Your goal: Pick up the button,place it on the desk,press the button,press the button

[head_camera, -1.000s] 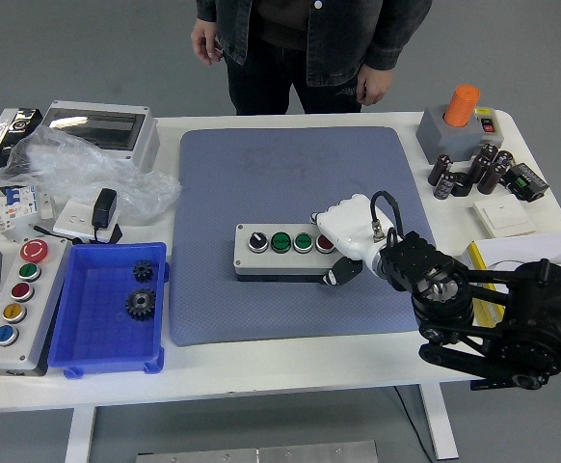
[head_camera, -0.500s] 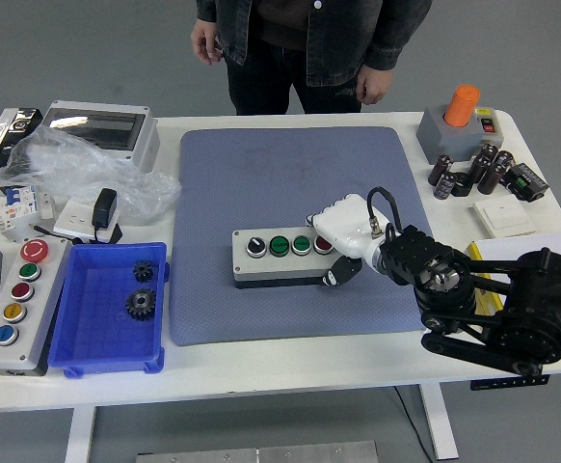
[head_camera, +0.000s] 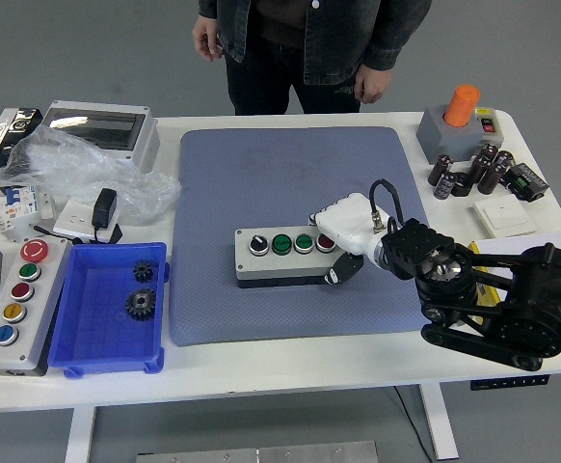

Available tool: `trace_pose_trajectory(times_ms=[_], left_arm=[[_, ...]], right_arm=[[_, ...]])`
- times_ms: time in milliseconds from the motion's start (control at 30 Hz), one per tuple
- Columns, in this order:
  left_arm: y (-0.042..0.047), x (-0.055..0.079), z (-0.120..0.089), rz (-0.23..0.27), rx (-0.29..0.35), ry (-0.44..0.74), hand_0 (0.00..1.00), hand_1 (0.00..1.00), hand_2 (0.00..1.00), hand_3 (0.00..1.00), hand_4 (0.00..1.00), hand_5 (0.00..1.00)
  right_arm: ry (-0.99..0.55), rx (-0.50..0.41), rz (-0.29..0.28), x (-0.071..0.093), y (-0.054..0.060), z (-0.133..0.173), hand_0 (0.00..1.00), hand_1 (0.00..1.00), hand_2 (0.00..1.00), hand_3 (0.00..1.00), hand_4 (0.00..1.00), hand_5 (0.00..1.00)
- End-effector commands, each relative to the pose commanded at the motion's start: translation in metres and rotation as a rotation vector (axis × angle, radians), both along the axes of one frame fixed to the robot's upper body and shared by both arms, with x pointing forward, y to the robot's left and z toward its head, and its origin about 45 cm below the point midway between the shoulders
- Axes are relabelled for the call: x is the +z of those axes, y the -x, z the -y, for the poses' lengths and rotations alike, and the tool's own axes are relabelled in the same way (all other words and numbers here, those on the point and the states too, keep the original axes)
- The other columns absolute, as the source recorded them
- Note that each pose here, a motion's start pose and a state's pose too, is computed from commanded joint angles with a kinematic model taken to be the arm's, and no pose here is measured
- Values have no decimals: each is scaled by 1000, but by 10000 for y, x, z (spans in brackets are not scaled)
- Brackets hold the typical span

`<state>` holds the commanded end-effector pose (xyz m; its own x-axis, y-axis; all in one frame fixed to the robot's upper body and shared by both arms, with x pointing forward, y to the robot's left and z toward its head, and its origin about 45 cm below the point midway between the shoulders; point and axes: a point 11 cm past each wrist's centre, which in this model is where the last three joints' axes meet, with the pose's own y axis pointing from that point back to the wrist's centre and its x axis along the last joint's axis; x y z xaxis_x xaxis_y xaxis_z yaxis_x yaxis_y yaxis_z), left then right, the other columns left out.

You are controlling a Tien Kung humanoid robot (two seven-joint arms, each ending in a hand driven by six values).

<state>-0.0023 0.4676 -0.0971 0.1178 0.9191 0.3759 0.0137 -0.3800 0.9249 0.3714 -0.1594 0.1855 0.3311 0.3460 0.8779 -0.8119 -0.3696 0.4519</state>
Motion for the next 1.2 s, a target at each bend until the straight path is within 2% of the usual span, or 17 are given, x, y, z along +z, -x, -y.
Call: trace_pose_trajectory(times_ms=[33,200,233,400,433,800,833,1000,1033,1200], left_arm=[[-1,0,0,0,0,0,676,703,631,646,589,359],[-9,-1,2,3,-1,2,676,703,631,646,589,359],[-9,-1,2,3,-1,3,676,702,629,644,588,359],[-7,-2,5,1,-2,4,676,702,629,644,588,359],[-7,-2,5,1,-2,5,676,700,627,642,589,362],[-13,-5,11,8,-4,8,675,700,626,639,585,361],[-13,-5,11,8,-4,8,671,700,624,638,578,357],[-11,-6,14,9,-4,8,671,700,624,638,578,357],[-11,-7,15,9,-5,8,668,700,625,636,574,354],[-8,-8,18,9,-6,8,668,700,625,636,574,354]], right_arm=[[-2,-3,-3,4,-5,4,697,724,721,664,742,76],[-8,-13,-12,20,-24,16,697,724,721,664,742,76],[-9,-14,-13,21,-25,17,725,730,773,809,948,213],[-8,-18,-16,12,-25,22,725,730,773,809,948,213],[-8,-18,-16,9,-24,23,746,748,814,907,998,454],[-7,-31,-35,-16,-12,38,750,749,819,921,998,480],[-7,-32,-37,-18,-10,39,740,745,812,923,998,517],[-14,-38,-52,-12,2,37,740,745,812,923,998,517],[-17,-40,-55,-8,5,35,742,743,811,906,998,565],[-27,-45,-66,2,17,32,742,743,811,906,998,565]])
